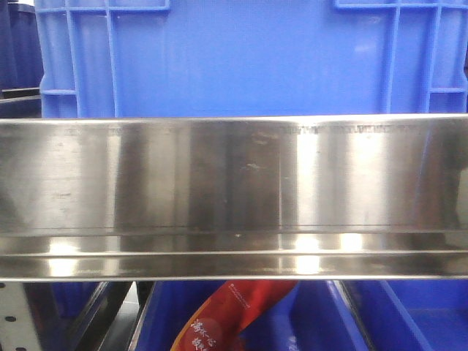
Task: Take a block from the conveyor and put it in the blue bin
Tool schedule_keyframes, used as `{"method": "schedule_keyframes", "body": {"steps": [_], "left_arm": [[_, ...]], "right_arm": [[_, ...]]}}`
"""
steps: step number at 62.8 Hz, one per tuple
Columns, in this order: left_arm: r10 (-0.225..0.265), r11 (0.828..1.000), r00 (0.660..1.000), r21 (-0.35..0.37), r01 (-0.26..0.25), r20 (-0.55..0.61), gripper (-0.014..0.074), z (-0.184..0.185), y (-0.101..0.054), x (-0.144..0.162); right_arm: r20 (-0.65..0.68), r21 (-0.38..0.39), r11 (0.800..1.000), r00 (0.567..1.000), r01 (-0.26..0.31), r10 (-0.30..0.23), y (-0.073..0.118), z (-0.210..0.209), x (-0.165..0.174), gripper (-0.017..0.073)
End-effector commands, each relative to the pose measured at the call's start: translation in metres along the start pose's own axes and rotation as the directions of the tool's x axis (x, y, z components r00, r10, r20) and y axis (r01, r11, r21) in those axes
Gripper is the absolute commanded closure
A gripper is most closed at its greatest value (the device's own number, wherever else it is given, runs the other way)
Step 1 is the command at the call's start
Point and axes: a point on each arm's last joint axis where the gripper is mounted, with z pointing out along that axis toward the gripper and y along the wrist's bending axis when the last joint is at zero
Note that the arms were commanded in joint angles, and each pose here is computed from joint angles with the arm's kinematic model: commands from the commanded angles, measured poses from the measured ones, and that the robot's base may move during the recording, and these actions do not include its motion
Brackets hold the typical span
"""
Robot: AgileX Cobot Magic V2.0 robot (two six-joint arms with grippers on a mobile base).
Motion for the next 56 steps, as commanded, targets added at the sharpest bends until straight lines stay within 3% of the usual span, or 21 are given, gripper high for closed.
{"method": "schedule_keyframes", "body": {"steps": [1, 14, 24, 35, 56], "left_arm": [[-0.005, 1.000, 1.000, -0.007, 0.005, 0.020, 0.0705, -0.001, 0.000, -0.001], [-0.005, 1.000, 1.000, -0.007, 0.005, 0.020, 0.0705, -0.001, 0.000, -0.001], [-0.005, 1.000, 1.000, -0.007, 0.005, 0.020, 0.0705, -0.001, 0.000, -0.001], [-0.005, 1.000, 1.000, -0.007, 0.005, 0.020, 0.0705, -0.001, 0.000, -0.001], [-0.005, 1.000, 1.000, -0.007, 0.005, 0.020, 0.0705, -0.001, 0.000, -0.001]], "right_arm": [[0.015, 0.009, 1.000, 1.000, 0.000, -0.001, -0.001, -0.001, -0.001, 0.0721], [0.013, 0.010, 1.000, 1.000, 0.004, -0.004, -0.001, -0.001, -0.001, 0.0721], [0.072, 0.115, 0.987, 0.990, 0.112, -0.121, -0.010, -0.001, -0.002, 0.0721], [0.253, 0.240, 0.971, 0.966, -0.009, -0.053, -0.022, -0.004, 0.012, 0.0721], [0.157, 0.422, 0.906, 0.986, -0.011, -0.061, -0.034, -0.008, 0.081, 0.0721]]}}
